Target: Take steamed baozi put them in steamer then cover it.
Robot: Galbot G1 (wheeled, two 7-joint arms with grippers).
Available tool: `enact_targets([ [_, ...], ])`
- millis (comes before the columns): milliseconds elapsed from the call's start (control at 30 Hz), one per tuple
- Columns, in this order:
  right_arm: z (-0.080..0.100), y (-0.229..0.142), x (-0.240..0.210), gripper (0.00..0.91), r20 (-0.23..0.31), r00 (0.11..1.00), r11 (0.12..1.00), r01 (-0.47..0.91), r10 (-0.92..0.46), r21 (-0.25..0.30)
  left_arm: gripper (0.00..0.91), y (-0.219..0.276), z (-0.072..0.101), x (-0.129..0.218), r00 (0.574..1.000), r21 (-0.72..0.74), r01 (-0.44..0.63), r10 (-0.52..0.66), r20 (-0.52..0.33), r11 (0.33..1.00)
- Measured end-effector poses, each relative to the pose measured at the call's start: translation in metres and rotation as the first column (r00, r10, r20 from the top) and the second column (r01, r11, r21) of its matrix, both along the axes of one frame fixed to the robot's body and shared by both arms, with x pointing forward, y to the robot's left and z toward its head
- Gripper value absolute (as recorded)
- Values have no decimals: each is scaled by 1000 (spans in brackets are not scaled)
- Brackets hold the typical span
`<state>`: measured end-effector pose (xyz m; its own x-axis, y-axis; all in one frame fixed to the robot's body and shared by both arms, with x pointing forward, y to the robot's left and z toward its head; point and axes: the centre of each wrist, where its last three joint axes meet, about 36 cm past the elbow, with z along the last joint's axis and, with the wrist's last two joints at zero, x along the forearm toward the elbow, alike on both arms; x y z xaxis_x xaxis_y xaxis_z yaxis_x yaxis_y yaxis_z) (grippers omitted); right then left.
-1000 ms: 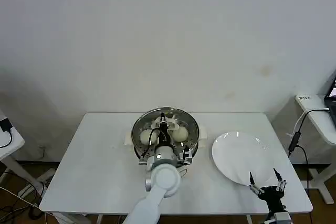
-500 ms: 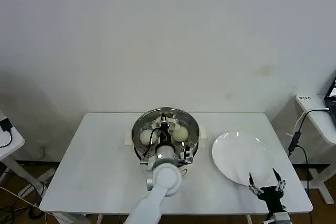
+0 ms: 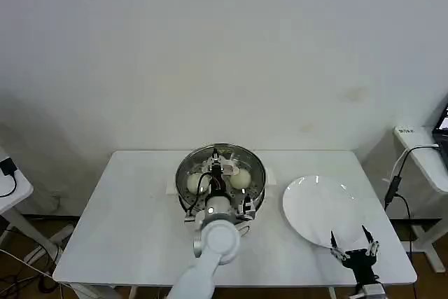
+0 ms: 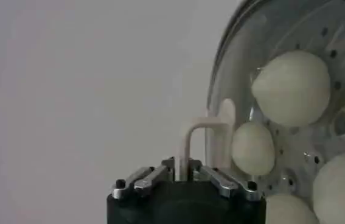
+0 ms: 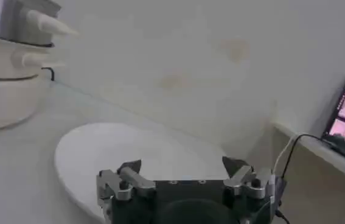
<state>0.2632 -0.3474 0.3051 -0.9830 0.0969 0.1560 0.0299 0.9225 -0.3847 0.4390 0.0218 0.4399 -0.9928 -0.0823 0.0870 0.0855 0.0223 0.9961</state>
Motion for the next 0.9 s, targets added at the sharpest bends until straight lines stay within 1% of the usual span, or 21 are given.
enact_targets([
  [200, -1, 1, -1, 907, -3, 1000, 1000, 0, 0, -1, 907, 3, 4, -7, 1000, -11, 10, -9, 9, 1000],
  [467, -2, 0, -2, 907, -5, 1000, 1000, 5, -5, -1, 907, 15, 11, -29, 999, -37, 45, -44, 18, 998],
  [733, -5, 2, -3, 907, -11, 1000, 1000, 4, -4, 4, 907, 43, 21, -62, 995, -102, 93, -90, 31, 990],
  [900, -6, 2, -5, 907, -16, 1000, 1000, 2, -2, 10, 907, 74, 29, -86, 991, -181, 126, -115, 71, 975],
])
